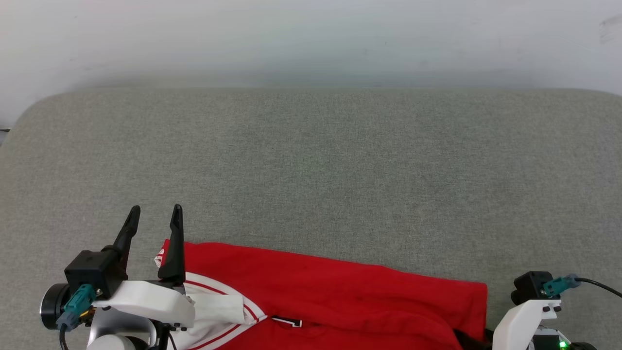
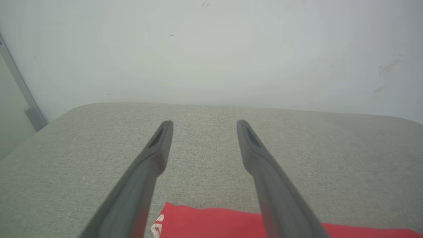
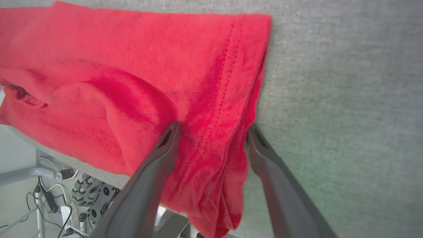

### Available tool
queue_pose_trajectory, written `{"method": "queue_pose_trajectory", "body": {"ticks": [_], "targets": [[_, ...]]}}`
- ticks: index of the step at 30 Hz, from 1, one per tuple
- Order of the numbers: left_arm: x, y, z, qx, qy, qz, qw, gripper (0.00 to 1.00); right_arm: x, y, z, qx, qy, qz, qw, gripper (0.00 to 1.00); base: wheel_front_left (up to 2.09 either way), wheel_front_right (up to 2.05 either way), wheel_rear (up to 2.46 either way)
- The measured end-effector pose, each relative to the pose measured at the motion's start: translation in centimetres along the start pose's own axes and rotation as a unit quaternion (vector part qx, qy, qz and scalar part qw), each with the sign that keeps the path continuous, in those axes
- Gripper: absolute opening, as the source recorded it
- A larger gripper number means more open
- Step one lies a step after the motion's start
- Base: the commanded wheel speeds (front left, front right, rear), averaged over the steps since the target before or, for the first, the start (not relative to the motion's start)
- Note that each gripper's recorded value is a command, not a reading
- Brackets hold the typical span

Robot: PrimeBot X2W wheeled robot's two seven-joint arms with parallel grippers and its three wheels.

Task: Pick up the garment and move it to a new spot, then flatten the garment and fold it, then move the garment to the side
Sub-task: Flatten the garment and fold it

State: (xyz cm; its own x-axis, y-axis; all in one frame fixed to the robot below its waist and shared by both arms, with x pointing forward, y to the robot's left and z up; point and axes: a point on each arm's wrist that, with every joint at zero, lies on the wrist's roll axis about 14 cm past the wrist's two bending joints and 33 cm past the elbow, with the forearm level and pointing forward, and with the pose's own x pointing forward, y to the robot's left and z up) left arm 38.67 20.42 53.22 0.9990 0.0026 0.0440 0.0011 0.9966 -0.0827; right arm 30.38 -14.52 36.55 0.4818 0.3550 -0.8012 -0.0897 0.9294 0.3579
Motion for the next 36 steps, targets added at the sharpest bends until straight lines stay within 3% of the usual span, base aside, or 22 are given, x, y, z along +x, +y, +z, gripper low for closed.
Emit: {"method": "queue_pose_trajectory", "body": {"ticks": [1,2,3,4,10,16,24,32,36], "targets": [[0.0,-0.2,0.0,-0.001,-0.001,-0.002,1.0,1.0,0.2,0.1,-0.1,0.001,0.003,0.002,1.0,0.91,0.0,0.0,0.0],[0.1,-0.3,0.0,0.0,-0.001,-0.003,1.0,1.0,0.3,0.3,-0.2,0.002,0.004,0.004,1.0,0.46,0.0,0.0,0.0],[0.1,-0.4,-0.2,0.001,0.0,-0.003,1.0,1.0,0.4,0.3,-0.2,0.003,0.006,0.004,1.0,0.19,0.0,0.0,0.0],[0.1,-0.5,-0.2,0.0,0.001,-0.004,1.0,1.0,0.6,0.3,-0.4,0.002,0.009,0.004,1.0,0.0,0.0,0.0,0.0],[0.2,-1.1,-0.2,0.0,-0.004,-0.01,1.0,1.0,0.7,0.7,0.2,0.0,0.005,0.01,1.0,0.0,0.0,0.0,0.0],[-0.4,-1.2,0.1,0.007,-0.009,-0.011,1.0,1.0,-0.6,0.1,2.5,-0.011,-0.041,0.001,0.999,0.0,0.0,0.0,0.0],[-0.6,-1.6,0.0,0.009,-0.008,-0.015,1.0,1.0,-3.6,-4.4,4.4,0.018,-0.083,-0.052,0.995,0.0,0.0,0.0,0.0],[-1.1,-1.7,-0.3,0.009,-0.006,-0.015,1.0,1.0,-7.5,-10.1,4.6,0.07,-0.12,-0.122,0.983,0.0,0.0,0.0,0.0],[-1.4,-1.6,-0.3,0.01,-0.006,-0.013,1.0,1.0,-8.0,-10.2,4.2,0.106,-0.126,-0.111,0.98,0.0,0.0,0.0,0.0]]}}
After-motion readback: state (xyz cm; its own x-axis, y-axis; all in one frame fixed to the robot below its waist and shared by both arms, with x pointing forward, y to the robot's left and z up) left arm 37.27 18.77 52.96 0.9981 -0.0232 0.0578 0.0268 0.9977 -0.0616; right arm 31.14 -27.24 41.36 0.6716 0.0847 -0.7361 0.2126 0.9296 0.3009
